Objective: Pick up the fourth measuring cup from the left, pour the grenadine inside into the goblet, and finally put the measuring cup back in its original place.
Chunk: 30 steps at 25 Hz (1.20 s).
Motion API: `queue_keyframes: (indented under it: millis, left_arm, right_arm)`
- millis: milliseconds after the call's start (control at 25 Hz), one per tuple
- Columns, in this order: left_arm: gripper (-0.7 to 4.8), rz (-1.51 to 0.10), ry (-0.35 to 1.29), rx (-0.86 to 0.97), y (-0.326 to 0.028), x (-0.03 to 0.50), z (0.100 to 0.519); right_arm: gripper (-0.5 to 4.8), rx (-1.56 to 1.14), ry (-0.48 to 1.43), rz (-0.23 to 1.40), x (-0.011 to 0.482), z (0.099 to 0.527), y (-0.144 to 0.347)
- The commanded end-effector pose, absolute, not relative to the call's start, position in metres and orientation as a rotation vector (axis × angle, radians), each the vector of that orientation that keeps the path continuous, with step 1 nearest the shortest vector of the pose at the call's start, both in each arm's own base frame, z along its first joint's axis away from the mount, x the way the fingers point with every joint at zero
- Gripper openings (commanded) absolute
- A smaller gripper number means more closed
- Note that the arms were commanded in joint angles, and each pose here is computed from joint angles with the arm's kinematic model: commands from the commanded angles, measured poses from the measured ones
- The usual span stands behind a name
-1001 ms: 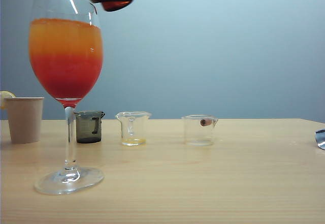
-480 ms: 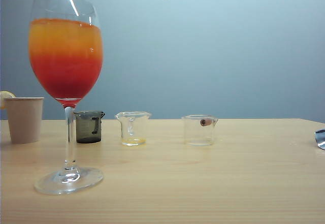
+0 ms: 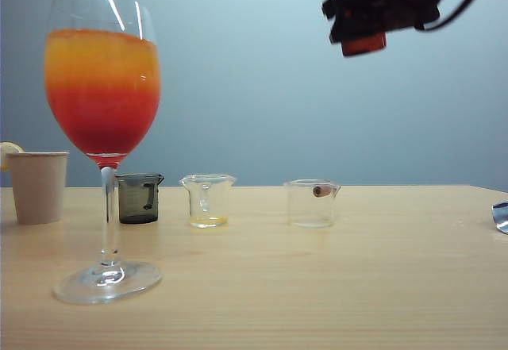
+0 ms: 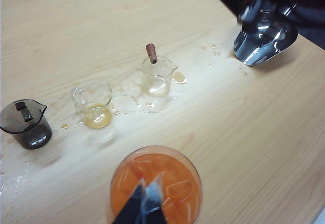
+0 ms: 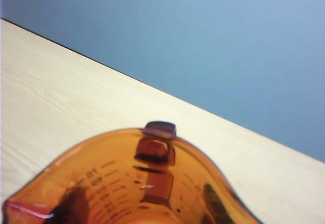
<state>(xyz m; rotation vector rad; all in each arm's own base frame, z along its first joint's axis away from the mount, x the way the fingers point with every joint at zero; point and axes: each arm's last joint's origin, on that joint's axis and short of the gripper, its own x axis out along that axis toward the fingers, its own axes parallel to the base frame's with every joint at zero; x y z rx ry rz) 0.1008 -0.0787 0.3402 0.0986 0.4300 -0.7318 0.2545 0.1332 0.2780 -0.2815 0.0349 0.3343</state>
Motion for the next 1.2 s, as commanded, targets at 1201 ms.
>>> queue_keyframes:
  millis: [1201]
  left_arm:
    - [-0.05,-0.797,0.577,0.035,-0.077,0.094,0.332]
  right_arm:
    - [-0.01,-0.111,0.103,0.097,0.280,0.170,0.102]
